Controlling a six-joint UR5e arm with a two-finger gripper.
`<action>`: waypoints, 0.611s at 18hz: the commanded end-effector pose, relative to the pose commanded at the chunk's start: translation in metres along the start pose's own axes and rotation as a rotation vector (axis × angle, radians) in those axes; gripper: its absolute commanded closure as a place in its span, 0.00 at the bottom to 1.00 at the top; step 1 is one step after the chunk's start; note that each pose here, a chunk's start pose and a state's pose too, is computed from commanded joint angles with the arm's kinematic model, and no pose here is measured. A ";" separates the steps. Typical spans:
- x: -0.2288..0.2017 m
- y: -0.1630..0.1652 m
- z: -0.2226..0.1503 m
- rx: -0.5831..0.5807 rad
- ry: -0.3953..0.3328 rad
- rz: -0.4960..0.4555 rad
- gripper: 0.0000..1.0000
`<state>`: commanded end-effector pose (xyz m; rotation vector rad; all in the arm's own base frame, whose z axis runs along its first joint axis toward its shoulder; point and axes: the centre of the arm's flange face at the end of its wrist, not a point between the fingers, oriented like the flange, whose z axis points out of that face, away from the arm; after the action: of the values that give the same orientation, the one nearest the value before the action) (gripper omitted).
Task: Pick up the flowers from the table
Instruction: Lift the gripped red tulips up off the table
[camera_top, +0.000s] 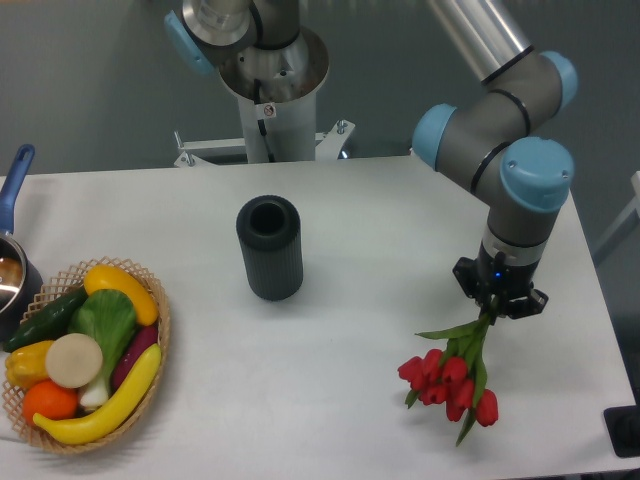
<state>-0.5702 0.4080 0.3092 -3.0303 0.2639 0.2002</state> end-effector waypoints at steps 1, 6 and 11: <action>-0.001 0.000 -0.001 0.000 -0.002 0.000 0.97; -0.002 -0.001 -0.002 0.002 -0.006 0.005 0.98; -0.003 -0.001 -0.003 0.002 -0.007 0.005 0.98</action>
<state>-0.5723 0.4090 0.3125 -3.0267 0.2709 0.2115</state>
